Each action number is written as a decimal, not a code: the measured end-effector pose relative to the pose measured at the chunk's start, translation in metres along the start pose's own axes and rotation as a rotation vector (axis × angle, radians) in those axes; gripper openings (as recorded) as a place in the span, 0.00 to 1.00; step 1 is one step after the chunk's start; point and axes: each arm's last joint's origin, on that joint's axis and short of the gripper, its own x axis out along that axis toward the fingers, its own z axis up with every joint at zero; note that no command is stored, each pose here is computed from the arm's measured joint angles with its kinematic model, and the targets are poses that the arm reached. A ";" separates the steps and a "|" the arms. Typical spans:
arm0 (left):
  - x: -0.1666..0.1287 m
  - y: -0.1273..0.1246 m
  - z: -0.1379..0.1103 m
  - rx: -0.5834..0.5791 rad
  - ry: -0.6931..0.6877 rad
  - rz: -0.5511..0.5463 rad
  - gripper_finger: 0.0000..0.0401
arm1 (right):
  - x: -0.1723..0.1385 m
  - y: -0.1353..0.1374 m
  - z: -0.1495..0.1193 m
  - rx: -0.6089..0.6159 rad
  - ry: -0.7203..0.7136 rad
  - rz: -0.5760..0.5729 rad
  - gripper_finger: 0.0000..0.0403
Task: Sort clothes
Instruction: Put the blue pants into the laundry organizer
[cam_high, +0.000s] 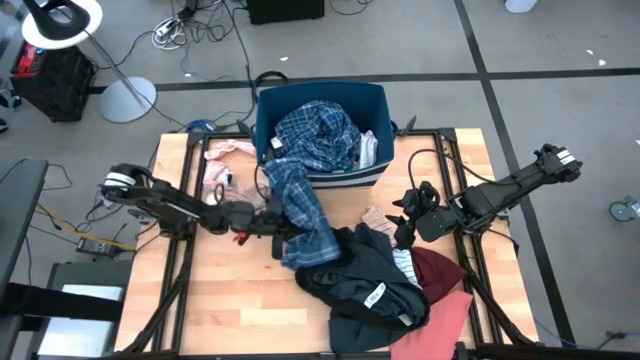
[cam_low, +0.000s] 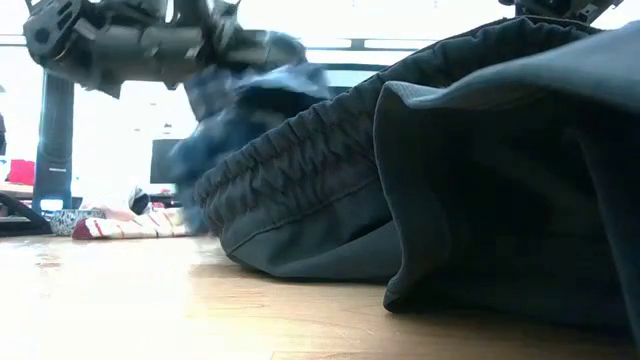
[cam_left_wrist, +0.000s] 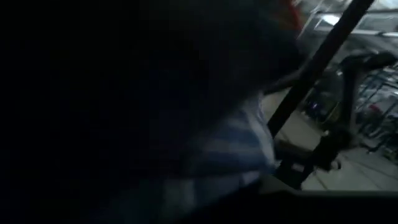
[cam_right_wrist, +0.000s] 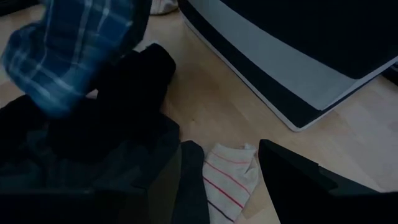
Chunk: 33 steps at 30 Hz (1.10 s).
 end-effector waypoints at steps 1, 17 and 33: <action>0.002 -0.001 0.008 0.013 -0.020 -0.016 0.00 | 0.000 0.000 0.000 0.001 -0.001 0.001 0.54; 0.040 0.003 0.215 0.386 -0.032 0.091 0.00 | 0.000 0.000 0.000 -0.005 -0.005 -0.003 0.54; 0.004 0.048 0.291 0.474 0.081 0.593 0.00 | 0.000 0.000 0.000 -0.036 -0.013 -0.013 0.54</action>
